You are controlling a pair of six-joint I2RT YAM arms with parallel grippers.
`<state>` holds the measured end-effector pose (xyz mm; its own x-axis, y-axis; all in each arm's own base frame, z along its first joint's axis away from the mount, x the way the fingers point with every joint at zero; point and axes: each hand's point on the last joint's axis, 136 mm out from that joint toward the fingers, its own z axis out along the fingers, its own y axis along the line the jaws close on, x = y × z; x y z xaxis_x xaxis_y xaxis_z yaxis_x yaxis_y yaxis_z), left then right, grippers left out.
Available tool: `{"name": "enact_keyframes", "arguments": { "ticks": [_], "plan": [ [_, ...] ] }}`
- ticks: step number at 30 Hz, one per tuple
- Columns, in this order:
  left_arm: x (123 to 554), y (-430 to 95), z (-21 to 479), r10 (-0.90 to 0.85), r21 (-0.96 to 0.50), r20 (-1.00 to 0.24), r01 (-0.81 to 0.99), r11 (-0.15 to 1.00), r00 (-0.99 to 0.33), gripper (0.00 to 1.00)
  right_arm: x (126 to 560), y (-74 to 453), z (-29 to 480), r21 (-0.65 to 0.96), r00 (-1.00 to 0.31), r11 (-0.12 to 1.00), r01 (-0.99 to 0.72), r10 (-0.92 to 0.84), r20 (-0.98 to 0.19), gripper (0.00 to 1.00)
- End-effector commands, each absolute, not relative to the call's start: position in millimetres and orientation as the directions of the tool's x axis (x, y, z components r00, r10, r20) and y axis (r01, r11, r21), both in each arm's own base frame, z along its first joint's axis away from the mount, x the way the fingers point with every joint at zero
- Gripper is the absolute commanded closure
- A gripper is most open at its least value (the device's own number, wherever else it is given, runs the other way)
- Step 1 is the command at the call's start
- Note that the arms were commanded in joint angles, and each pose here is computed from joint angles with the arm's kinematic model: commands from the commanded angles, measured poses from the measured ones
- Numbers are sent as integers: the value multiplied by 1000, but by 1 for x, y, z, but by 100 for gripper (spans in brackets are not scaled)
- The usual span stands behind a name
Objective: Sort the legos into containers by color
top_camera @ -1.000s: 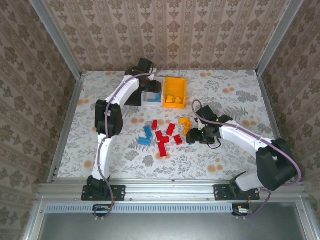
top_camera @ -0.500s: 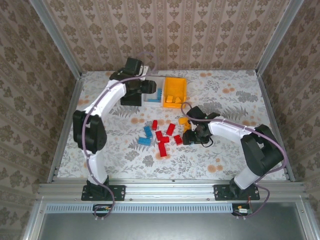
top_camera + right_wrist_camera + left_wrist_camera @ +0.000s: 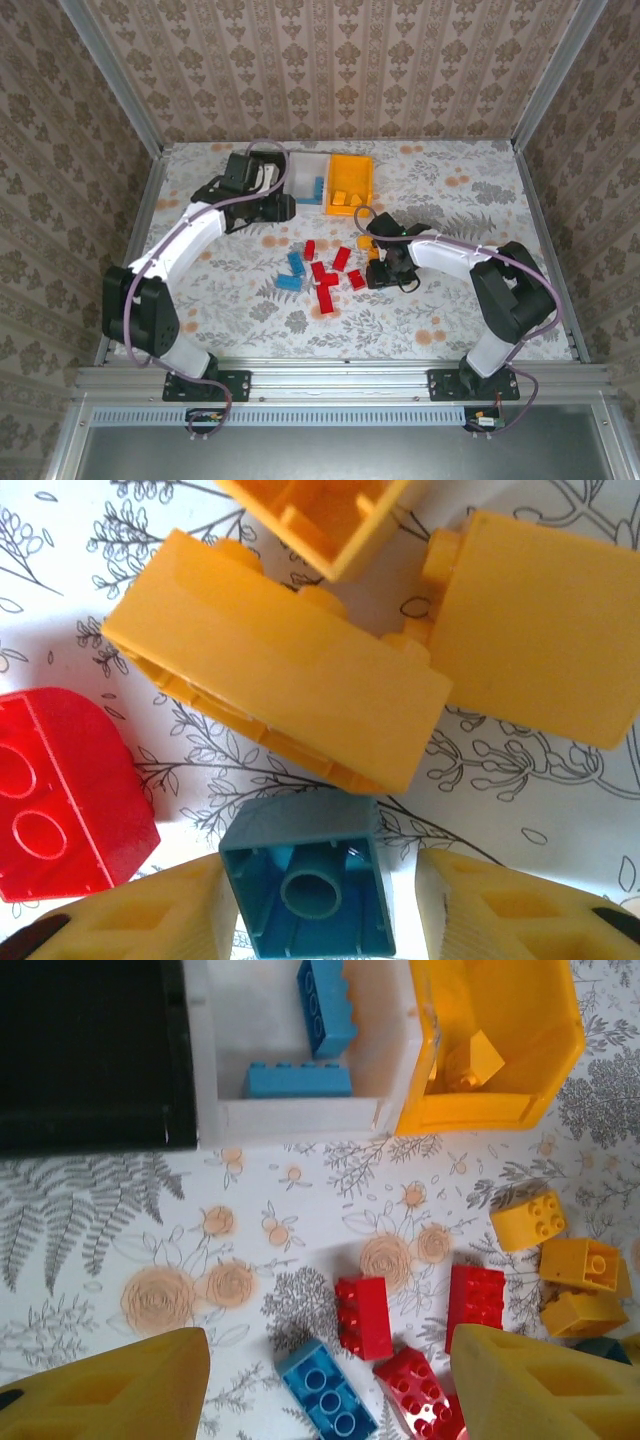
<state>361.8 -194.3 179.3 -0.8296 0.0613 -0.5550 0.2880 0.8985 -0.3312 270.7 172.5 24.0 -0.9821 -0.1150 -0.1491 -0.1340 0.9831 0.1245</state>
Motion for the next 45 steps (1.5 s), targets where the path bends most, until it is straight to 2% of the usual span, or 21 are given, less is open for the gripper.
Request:
{"name": "enact_keyframes", "arguments": {
  "ticks": [1, 6, 11, 17, 23, 31, 35, 45],
  "plan": [
    [351, -188, 185, 7, -365, -569, 260, 894, -822, 34, 278, 171, 24, 86, -978, 985, -149, -134, -161, 52],
    [332, -180, 170, -22, -385, -548, 229, 894, -836, 33, 279, 171, 25, 80, -977, 985, -150, -135, -164, 61],
    [321, -177, 164, -33, -398, -536, 218, 891, -844, 33, 277, 173, 46, 94, -972, 985, -143, -122, -200, 65],
    [307, -175, 157, -57, -434, -521, 206, 877, -852, 33, 285, 200, 117, 294, -944, 945, -144, -42, -327, 65],
    [288, -177, 141, -78, -467, -487, 184, 865, -870, 32, 325, 253, 174, 469, -918, 857, -215, -14, -395, 66],
    [264, -174, 129, -82, -473, -466, 170, 865, -881, 30, 400, 302, 223, 474, -857, 817, -327, -44, -514, 66],
    [256, -169, 123, -85, -468, -457, 158, 869, -885, 30, 433, 321, 221, 455, -829, 814, -361, -56, -557, 67],
    [245, -165, 114, -75, -461, -426, 145, 875, -902, 29, 507, 353, 177, 325, -726, 846, -423, -102, -680, 68]
  ]
}}
